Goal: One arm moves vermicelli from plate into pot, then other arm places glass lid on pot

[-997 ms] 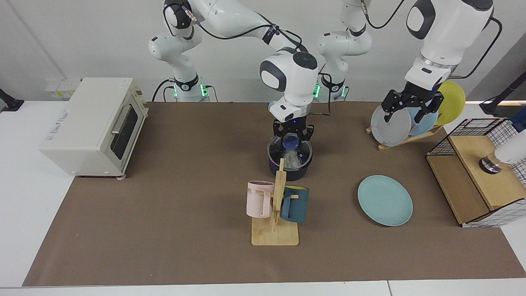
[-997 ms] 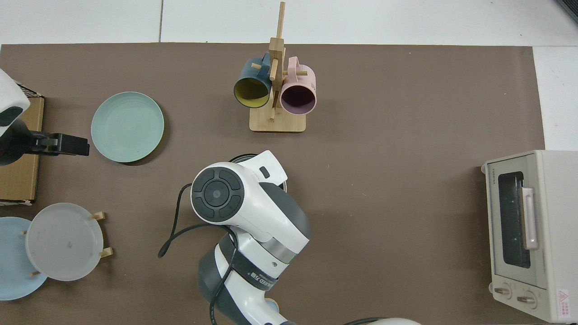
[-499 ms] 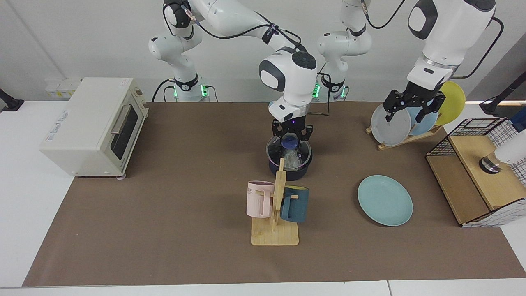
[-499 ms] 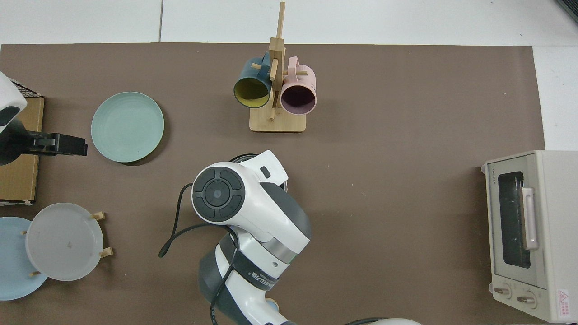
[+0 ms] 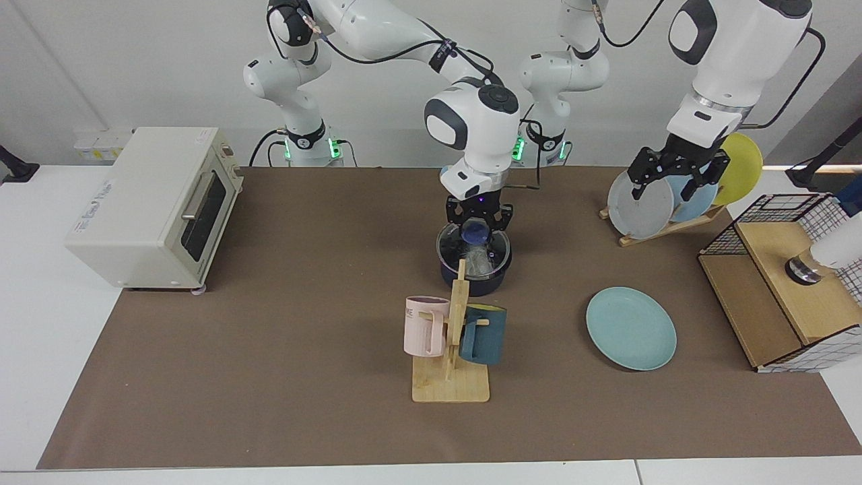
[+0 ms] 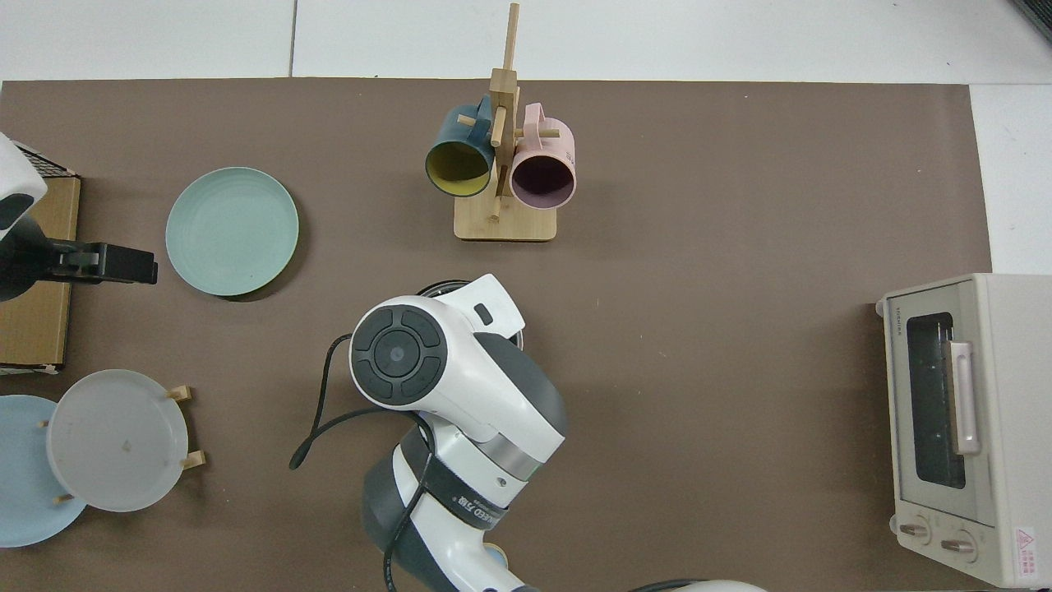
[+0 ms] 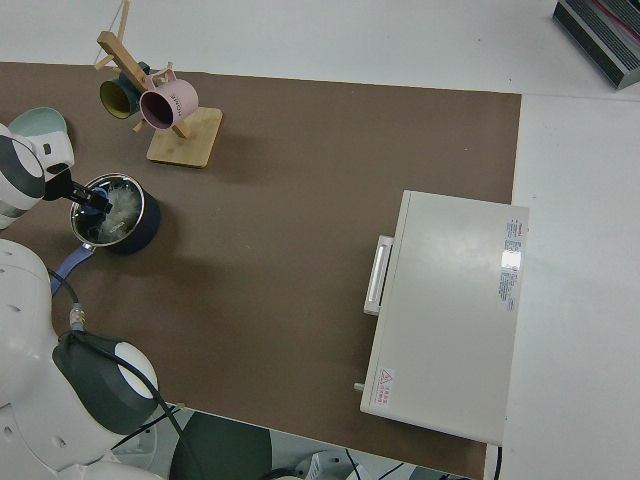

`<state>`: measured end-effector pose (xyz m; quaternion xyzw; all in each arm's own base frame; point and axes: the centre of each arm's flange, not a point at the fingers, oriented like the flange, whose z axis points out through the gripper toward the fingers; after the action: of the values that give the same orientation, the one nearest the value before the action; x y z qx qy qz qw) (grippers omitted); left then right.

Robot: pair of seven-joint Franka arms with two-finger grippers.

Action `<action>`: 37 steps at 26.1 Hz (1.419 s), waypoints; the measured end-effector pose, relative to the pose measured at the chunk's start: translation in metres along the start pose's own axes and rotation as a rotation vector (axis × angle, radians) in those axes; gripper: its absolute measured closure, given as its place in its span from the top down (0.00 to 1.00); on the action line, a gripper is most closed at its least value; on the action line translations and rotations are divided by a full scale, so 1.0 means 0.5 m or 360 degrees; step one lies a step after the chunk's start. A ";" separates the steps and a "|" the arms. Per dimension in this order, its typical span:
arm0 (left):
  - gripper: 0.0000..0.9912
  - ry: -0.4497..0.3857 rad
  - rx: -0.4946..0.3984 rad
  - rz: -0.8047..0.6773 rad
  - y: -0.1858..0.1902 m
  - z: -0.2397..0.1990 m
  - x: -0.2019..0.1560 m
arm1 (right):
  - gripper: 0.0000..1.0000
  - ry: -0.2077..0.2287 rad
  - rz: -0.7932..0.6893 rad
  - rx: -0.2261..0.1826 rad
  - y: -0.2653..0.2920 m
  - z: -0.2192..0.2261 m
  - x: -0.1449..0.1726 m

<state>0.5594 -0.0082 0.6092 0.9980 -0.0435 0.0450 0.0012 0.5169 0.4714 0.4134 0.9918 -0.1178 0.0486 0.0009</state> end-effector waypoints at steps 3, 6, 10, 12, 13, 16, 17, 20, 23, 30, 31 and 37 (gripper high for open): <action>1.00 0.0000 0.0000 0.0000 0.000 0.000 0.000 | 0.66 0.0004 -0.0004 0.0010 -0.003 0.001 -0.002; 1.00 0.0000 0.0000 0.0000 0.000 0.000 0.000 | 0.66 0.0007 -0.0007 0.0017 -0.005 0.002 -0.004; 1.00 0.0000 0.0000 0.0000 0.000 0.000 0.000 | 0.66 0.0010 -0.0007 0.0022 -0.005 0.004 -0.004; 1.00 0.0000 0.0000 0.0000 0.000 0.000 0.000 | 0.66 0.0011 -0.0007 0.0024 -0.005 0.005 -0.004; 1.00 0.0000 0.0000 0.0000 0.000 0.000 0.000 | 0.66 0.0011 -0.0007 0.0024 -0.005 0.005 -0.004; 1.00 0.0000 0.0000 0.0000 0.000 0.000 0.000 | 0.66 0.0012 -0.0006 0.0025 -0.005 0.006 -0.004; 1.00 0.0000 0.0000 0.0000 0.000 0.000 0.000 | 0.66 0.0013 -0.0006 0.0026 -0.005 0.006 -0.003; 1.00 0.0000 0.0000 0.0000 0.000 0.000 0.000 | 0.77 0.0009 -0.0007 0.0021 -0.004 0.009 -0.005; 1.00 0.0000 0.0000 0.0000 0.000 0.000 0.000 | 0.94 0.0007 -0.0008 0.0016 -0.003 0.013 -0.006; 1.00 0.0000 0.0000 0.0000 0.000 0.000 0.000 | 1.00 0.0025 0.0004 0.0035 0.001 -0.008 0.004; 1.00 0.0000 0.0000 0.0000 0.000 0.000 0.000 | 1.00 0.0031 0.0008 0.0039 0.004 -0.018 0.007; 1.00 -0.0001 0.0000 0.0000 0.000 0.000 0.000 | 1.00 0.0037 -0.0037 0.0019 0.048 -0.112 0.020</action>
<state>0.5593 -0.0082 0.6091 0.9980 -0.0435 0.0448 0.0012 0.5157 0.4463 0.4699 0.9925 -0.1060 0.0606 -0.0031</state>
